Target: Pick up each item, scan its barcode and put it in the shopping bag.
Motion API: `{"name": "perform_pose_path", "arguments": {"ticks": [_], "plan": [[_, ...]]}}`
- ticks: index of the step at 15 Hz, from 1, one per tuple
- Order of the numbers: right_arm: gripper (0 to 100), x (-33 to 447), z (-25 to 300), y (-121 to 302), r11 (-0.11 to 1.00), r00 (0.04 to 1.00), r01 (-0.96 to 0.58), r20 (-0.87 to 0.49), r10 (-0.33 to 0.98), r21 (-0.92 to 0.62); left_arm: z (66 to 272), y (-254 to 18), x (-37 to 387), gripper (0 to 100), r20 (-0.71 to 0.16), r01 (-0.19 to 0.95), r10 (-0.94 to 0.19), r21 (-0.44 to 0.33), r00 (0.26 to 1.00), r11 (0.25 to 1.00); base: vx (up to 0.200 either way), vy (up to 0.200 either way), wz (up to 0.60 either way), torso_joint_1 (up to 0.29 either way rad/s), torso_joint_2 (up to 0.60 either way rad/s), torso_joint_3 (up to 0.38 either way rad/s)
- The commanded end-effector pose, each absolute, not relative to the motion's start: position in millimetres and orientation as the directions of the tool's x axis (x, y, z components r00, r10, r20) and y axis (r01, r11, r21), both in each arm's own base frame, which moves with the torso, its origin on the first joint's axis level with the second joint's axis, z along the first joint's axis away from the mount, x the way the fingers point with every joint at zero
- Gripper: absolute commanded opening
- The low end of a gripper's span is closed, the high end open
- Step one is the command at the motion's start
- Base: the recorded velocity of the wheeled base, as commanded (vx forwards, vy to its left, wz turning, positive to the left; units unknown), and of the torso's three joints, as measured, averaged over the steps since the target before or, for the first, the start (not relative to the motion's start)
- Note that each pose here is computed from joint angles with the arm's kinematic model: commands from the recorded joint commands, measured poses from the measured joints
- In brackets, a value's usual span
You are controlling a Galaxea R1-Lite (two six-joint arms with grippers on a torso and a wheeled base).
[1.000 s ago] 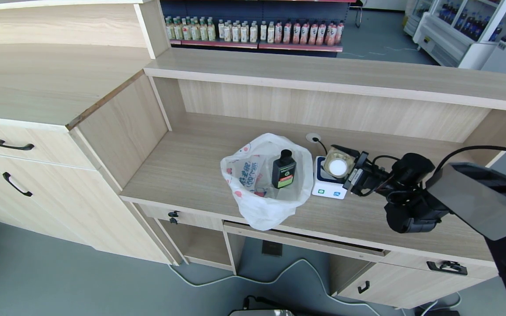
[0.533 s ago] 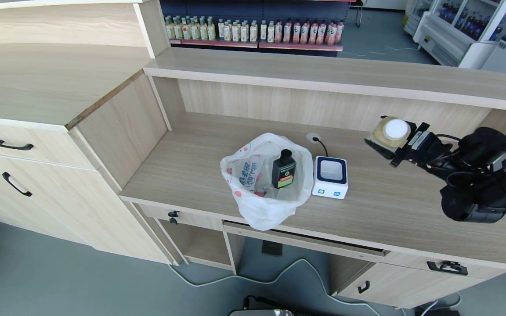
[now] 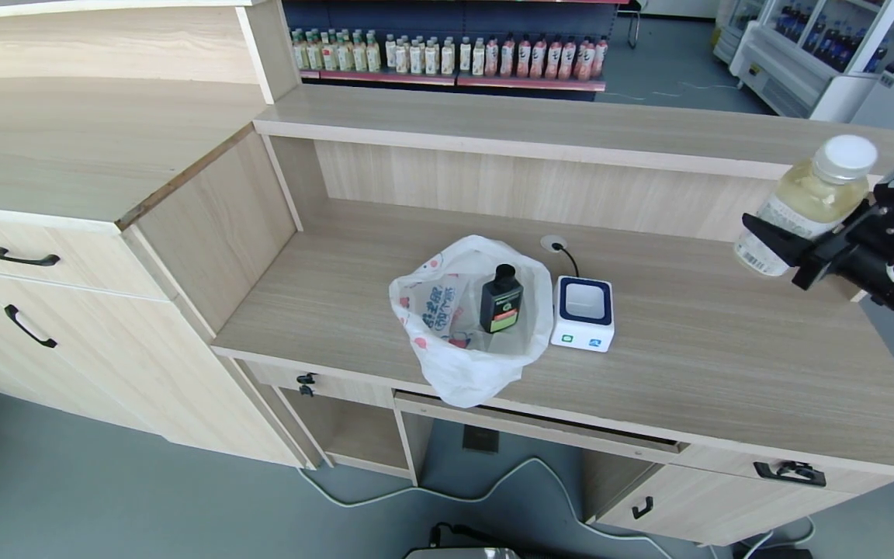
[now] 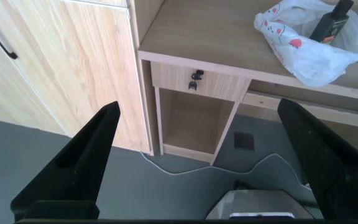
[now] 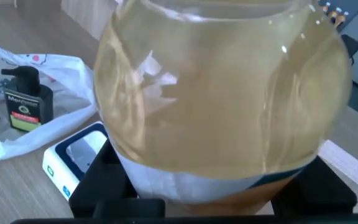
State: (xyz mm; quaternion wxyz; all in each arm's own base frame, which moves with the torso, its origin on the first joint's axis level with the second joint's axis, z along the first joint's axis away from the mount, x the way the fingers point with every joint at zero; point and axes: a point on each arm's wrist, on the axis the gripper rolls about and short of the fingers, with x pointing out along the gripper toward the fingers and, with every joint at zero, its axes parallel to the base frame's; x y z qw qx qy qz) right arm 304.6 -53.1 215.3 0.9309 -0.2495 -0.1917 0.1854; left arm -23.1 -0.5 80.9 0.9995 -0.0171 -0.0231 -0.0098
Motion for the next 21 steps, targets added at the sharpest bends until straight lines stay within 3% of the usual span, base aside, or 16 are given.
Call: {"name": "perform_pose_path", "arguments": {"ticks": [1, 6, 10, 14, 17, 21], "plan": [[0, 279, 225, -48, 0.836, 0.891, -0.220, 0.246, 0.382, -0.503, 81, 0, -23, 100, 0.048, 0.020, -0.018, -0.034, 0.999, 0.999, 0.000, 0.000, 0.00, 0.000, 0.00, 0.000], [0, 264, 221, -51, 0.901, 0.967, -0.082, 0.184, 0.175, -0.426, 81, 0, -23, 100, 0.048, 0.020, -0.018, -0.034, 0.999, 0.999, 0.000, 0.000, 0.00, 0.000, 0.00, 0.000], [0, 264, 223, -49, 0.899, 0.963, -0.076, 0.203, 0.179, -0.431, 81, 0, -23, 100, 0.049, 0.020, -0.018, -0.034, 0.999, 0.999, 0.000, 0.000, 0.30, 0.001, 0.00, 0.001], [0, 280, 220, -2, 0.900, 0.944, -0.140, 0.218, 0.247, -0.413, 81, 0, -23, 100, 0.048, 0.020, -0.018, -0.034, 0.999, 0.999, 0.000, 0.000, 0.60, 0.000, 0.00, 0.004], [0, 293, 198, 37, 0.882, 0.927, -0.261, 0.154, 0.343, -0.393, 81, 0, -23, 100, 0.048, 0.020, -0.018, -0.034, 0.999, 0.999, 0.000, 0.000, 0.40, 0.003, 0.00, -0.002], [0, 303, 161, 45, 0.882, 0.932, -0.336, 0.021, 0.363, -0.330, 81, 0, -23, 100, 0.048, 0.020, -0.018, -0.034, 0.999, 0.999, 0.000, 0.000, 0.00, 0.000, 0.00, 0.000]]}}
